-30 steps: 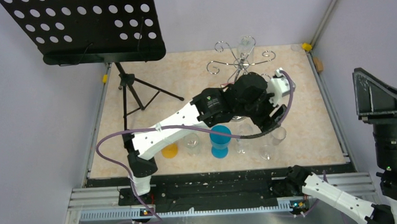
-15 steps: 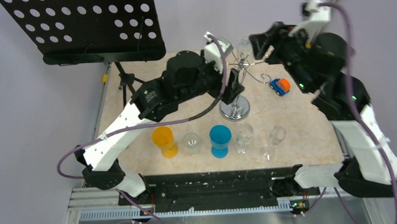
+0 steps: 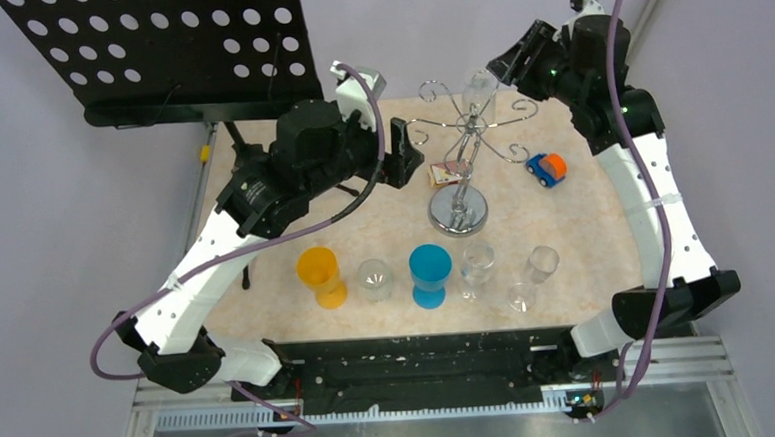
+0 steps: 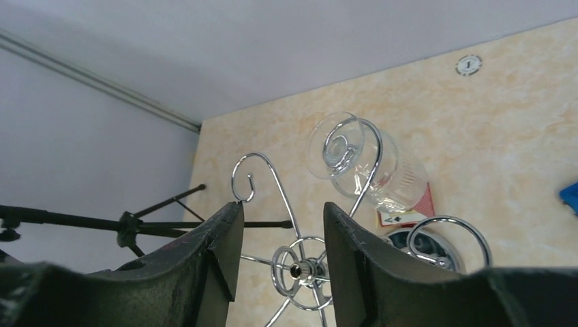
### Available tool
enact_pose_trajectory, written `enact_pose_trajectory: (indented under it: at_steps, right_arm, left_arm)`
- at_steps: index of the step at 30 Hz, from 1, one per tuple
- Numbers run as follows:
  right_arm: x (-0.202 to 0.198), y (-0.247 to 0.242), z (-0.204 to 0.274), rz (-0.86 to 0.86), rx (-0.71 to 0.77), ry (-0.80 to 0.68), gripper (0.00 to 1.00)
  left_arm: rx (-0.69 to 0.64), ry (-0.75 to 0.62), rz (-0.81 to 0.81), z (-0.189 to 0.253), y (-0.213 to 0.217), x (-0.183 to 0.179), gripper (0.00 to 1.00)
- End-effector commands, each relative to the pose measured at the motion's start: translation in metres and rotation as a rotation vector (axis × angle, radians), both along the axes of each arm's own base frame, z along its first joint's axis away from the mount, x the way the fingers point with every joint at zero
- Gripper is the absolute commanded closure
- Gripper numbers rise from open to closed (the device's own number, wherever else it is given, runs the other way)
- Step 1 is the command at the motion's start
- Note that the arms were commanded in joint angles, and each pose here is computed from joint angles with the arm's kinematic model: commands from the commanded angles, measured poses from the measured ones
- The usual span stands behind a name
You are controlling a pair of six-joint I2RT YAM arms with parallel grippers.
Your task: Take the wine glass off the wine glass rack
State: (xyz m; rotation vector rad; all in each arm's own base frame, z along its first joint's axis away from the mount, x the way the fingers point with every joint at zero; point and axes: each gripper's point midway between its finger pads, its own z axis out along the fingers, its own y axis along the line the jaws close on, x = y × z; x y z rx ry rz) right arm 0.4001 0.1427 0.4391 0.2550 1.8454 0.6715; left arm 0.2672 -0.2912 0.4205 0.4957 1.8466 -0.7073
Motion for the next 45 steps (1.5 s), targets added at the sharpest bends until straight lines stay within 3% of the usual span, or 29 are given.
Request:
enact_pose_trajectory:
  at_steps: [1,5,12,25,28,33,42,45]
  right_arm:
    - [0.016,0.005,0.012,-0.018,0.151,-0.021,0.55]
    - [0.032,0.002,-0.011,-0.082,0.184,0.053,0.68]
    - [0.049,-0.011,-0.045,-0.205,0.181,0.129,0.67]
    - [0.073,0.003,-0.064,-0.192,0.265,0.146,0.71]
    - [0.075,0.004,-0.063,-0.195,0.291,0.131,0.78]
    - [0.074,0.001,-0.054,-0.206,0.319,0.069,1.0]
    - [0.066,-0.01,-0.03,-0.218,0.284,-0.038,1.0]
    - [0.064,-0.009,-0.033,-0.212,0.271,-0.022,0.91]
  left_arm:
    - [-0.053,-0.042,0.014,0.018,0.015,-0.006,0.14]
    - [-0.042,-0.043,0.022,0.014,0.02,-0.005,0.14]
    - [-0.037,-0.038,0.021,0.009,0.023,-0.003,0.14]
    - [-0.037,-0.029,0.031,0.006,0.028,0.0,0.14]
    - [-0.041,-0.03,0.036,0.006,0.03,-0.001,0.14]
    - [-0.045,-0.035,0.041,0.007,0.033,-0.002,0.14]
    - [-0.049,-0.04,0.042,0.009,0.033,0.0,0.14]
    - [-0.049,-0.04,0.043,0.009,0.034,0.0,0.14]
